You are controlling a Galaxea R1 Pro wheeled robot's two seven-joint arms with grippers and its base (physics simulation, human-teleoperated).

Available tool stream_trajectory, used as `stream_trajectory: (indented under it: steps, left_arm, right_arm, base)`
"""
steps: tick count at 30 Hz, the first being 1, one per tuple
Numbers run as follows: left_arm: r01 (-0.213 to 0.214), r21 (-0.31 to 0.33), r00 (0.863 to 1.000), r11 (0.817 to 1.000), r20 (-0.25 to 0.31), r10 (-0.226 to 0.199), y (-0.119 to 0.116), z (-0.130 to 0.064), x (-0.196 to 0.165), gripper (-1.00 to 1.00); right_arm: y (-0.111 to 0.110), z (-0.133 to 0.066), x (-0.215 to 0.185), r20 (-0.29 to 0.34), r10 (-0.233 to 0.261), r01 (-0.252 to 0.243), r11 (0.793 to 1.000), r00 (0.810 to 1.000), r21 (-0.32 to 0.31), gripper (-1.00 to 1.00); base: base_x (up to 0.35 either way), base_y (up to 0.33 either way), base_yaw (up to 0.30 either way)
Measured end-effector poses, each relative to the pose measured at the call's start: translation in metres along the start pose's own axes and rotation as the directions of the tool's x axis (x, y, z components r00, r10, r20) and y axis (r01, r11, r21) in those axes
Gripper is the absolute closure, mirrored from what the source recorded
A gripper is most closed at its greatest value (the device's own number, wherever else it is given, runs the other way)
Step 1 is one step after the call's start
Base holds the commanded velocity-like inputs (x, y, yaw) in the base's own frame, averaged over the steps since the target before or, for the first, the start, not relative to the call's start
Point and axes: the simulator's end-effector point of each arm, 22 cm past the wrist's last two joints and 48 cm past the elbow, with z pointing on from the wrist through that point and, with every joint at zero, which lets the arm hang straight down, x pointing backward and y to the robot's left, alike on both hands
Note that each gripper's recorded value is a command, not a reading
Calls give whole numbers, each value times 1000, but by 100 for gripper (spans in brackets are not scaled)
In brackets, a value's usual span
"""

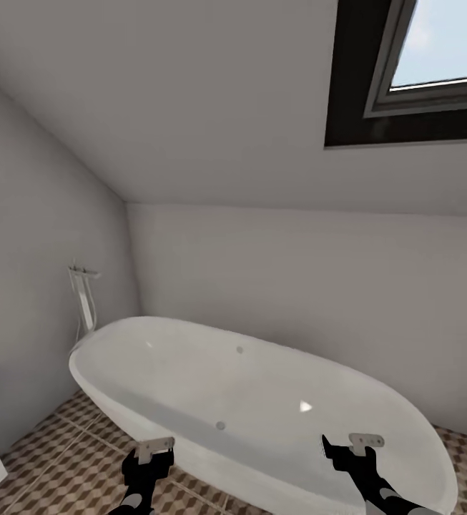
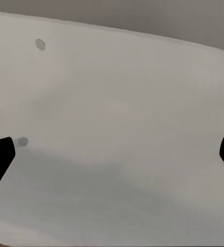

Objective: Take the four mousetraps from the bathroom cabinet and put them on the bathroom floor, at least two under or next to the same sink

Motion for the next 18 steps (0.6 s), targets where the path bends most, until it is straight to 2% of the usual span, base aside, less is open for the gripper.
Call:
stream_trajectory:
  steps: [18]
  left_arm:
    - [2, 0, 1000, 1000, 9, -2, 0, -1, -5, -100]
  right_arm:
    - [0, -1, -5, 9, 1, -1, 1000, 1000, 0, -100]
  base:
    - [0, 0, -292]
